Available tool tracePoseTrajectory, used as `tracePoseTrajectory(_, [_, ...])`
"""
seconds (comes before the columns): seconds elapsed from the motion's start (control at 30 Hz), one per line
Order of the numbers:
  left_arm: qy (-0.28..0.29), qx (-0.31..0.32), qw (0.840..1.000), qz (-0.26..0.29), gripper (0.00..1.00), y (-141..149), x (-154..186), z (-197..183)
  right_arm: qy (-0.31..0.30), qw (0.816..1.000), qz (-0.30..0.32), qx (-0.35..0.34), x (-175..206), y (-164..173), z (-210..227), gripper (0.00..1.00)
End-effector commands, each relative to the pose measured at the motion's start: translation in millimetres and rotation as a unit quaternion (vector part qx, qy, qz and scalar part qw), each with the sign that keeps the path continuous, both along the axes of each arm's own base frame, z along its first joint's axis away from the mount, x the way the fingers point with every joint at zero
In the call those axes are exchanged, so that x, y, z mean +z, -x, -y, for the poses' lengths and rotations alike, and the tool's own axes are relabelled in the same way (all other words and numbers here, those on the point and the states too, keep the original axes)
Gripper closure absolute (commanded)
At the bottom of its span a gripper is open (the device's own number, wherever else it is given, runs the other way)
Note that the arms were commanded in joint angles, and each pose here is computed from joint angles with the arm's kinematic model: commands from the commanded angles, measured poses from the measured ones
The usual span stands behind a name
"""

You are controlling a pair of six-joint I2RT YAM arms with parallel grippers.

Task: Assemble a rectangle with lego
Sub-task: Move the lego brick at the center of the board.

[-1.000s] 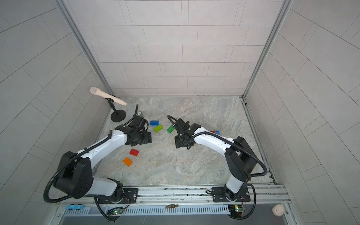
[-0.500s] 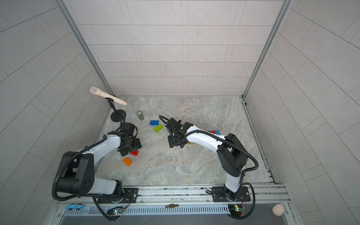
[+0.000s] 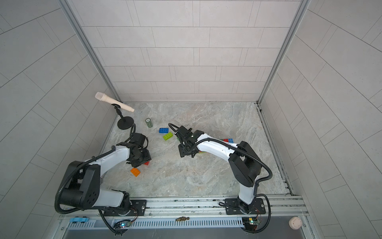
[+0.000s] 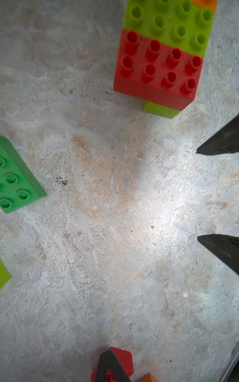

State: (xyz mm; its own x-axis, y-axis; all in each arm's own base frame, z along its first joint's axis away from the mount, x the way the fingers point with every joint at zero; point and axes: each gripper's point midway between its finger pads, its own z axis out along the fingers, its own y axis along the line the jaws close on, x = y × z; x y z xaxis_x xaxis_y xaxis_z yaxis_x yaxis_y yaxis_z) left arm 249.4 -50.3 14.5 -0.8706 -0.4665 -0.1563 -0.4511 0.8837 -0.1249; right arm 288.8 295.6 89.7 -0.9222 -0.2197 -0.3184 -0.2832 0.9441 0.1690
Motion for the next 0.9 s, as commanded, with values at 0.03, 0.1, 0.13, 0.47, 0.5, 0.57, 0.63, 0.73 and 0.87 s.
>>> tracePoseTrajectory(0.03, [0.015, -0.011, 1.0, -0.002, 0.55, -15.0, -7.4, 20.9, 0.025, 1.0, 0.007, -0.003, 2.1, -1.0, 10.2, 0.38])
tracePoseTrajectory(0.1, [0.017, -0.03, 0.999, 0.004, 0.59, -21.9, -5.0, 35.0, 0.033, 0.999, 0.011, -0.011, 3.5, -0.2, 19.4, 0.38])
tracePoseTrajectory(0.13, [0.022, -0.028, 0.999, 0.006, 0.6, -24.0, -4.0, 45.0, 0.032, 0.999, 0.011, -0.018, 4.0, -0.8, 24.1, 0.38])
tracePoseTrajectory(0.47, [0.087, -0.093, 0.992, 0.009, 0.56, -23.1, -5.6, 171.8, 0.023, 0.997, 0.014, -0.076, 9.9, -13.9, 71.1, 0.38])
tracePoseTrajectory(0.5, [0.09, -0.095, 0.991, 0.01, 0.52, -22.8, -4.1, 175.5, 0.023, 0.997, 0.012, -0.072, 9.2, -13.7, 69.9, 0.38])
tracePoseTrajectory(0.57, [0.092, -0.099, 0.991, 0.007, 0.42, -22.3, 3.0, 177.9, 0.019, 0.997, 0.008, -0.069, 6.9, -13.9, 66.2, 0.38])
tracePoseTrajectory(0.63, [0.078, -0.109, 0.991, 0.012, 0.32, -23.8, 17.8, 173.9, 0.017, 0.998, 0.008, -0.063, 5.1, -13.4, 60.4, 0.38])
tracePoseTrajectory(0.73, [0.048, -0.128, 0.99, 0.025, 0.22, -26.3, 46.1, 157.9, 0.012, 0.998, 0.013, -0.055, 5.7, -13.8, 50.4, 0.38])
tracePoseTrajectory(0.87, [0.005, -0.115, 0.993, 0.021, 0.19, -14.5, 67.7, 106.8, 0.012, 0.999, 0.02, -0.038, 6.9, -10.9, 33.2, 0.38])
